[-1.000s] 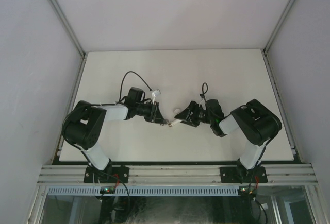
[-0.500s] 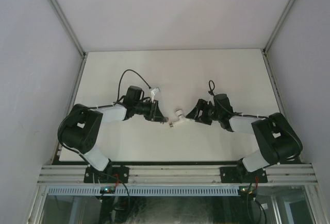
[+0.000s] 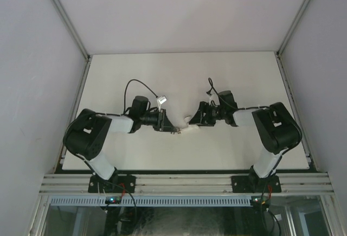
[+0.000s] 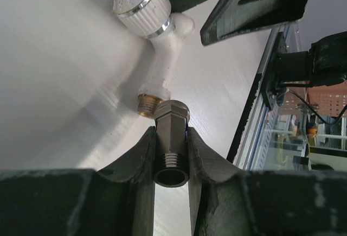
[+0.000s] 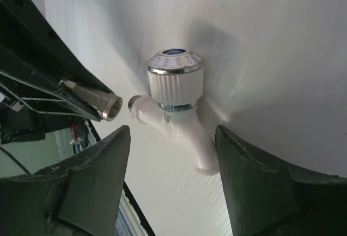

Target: Install the water faucets

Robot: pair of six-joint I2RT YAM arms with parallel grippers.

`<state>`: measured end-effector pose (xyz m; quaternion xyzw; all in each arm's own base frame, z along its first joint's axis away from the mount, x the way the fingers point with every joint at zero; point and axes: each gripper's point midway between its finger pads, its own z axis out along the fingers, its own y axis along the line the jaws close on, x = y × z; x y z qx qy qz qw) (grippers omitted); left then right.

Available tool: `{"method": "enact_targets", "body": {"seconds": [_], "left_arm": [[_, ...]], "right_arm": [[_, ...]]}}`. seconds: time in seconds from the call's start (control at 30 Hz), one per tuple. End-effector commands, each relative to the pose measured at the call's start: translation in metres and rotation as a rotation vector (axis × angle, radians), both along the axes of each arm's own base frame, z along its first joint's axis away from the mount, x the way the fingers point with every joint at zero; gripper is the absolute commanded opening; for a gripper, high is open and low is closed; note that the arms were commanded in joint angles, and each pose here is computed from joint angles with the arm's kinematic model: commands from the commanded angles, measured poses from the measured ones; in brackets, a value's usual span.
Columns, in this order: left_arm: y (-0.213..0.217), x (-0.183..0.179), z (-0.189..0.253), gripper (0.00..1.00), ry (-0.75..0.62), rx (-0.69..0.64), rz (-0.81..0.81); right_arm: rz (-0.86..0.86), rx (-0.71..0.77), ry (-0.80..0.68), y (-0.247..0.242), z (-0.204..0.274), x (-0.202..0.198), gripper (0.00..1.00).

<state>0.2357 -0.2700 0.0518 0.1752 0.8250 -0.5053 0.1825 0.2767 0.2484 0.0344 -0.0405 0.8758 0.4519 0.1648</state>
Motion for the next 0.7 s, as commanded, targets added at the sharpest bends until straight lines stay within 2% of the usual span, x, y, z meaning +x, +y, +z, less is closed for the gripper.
{"method": "enact_targets", "body": {"seconds": [0.0,0.23,0.43,0.67], "left_arm": [[-0.009,0.001,0.01,0.0,-0.005,-0.076,-0.026],[-0.005,-0.003,0.006,0.0,-0.013,-0.065,-0.001],[0.0,-0.003,-0.006,0.0,-0.018,-0.021,0.008],[-0.004,0.004,-0.006,0.0,-0.022,-0.025,0.003]], "right_arm": [[0.099,0.05,-0.014,0.014,0.001,-0.009,0.64],[0.092,0.058,0.005,0.019,-0.004,-0.012,0.61],[0.044,0.146,0.026,0.026,0.0,-0.012,0.57],[-0.012,0.18,0.003,0.037,0.005,-0.01,0.56]]}}
